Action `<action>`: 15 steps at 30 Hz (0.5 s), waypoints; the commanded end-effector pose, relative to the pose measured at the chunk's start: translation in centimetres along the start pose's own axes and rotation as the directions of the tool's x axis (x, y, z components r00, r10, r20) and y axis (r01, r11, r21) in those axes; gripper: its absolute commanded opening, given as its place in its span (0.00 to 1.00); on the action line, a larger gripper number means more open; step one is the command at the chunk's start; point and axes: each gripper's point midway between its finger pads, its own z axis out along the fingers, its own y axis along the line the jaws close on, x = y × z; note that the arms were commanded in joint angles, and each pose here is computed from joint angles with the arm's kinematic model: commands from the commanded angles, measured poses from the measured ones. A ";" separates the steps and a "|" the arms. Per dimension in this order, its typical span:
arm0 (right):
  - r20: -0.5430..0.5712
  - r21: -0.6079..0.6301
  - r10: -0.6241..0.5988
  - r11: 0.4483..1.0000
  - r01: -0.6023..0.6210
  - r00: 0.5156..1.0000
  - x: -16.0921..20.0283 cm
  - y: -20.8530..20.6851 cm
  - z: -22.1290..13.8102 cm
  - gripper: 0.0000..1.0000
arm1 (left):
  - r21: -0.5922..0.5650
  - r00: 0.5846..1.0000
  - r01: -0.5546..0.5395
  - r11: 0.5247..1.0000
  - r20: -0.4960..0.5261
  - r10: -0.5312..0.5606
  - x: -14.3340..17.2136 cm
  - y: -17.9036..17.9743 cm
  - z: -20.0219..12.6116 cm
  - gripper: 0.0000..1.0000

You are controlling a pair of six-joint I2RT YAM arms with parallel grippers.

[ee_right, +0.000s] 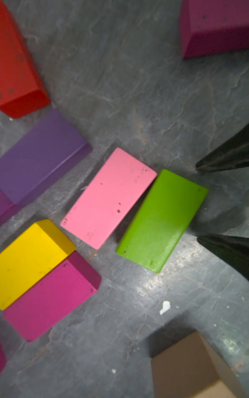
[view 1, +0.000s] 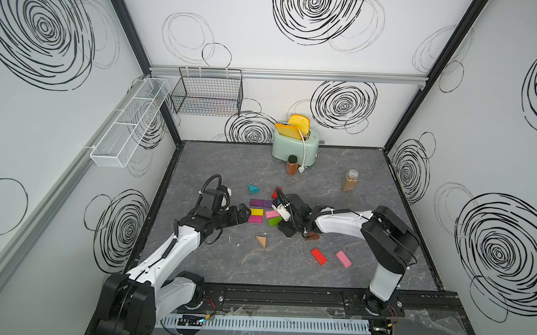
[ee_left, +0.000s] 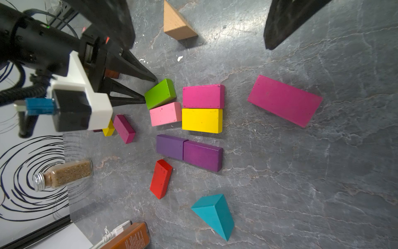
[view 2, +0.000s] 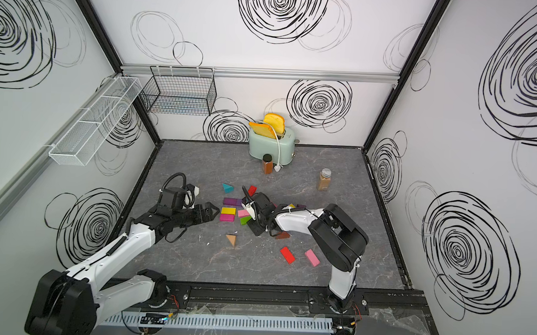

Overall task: Assemble a piece of candy with building blocks
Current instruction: Adjust the building block at the center of the board.

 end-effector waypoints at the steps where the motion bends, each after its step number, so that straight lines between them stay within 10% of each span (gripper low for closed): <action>1: -0.040 -0.010 -0.015 1.000 0.015 0.999 1.0 0.3 1.0 0.45 | -0.001 1.000 0.006 1.000 0.027 -0.006 -0.5 0.3 -0.1 0.98; 15: -0.055 0.000 0.082 0.997 -0.082 0.995 0.8 0.6 2.2 0.37 | 0.000 1.000 0.007 1.000 0.026 -0.007 -0.6 0.3 -0.1 0.98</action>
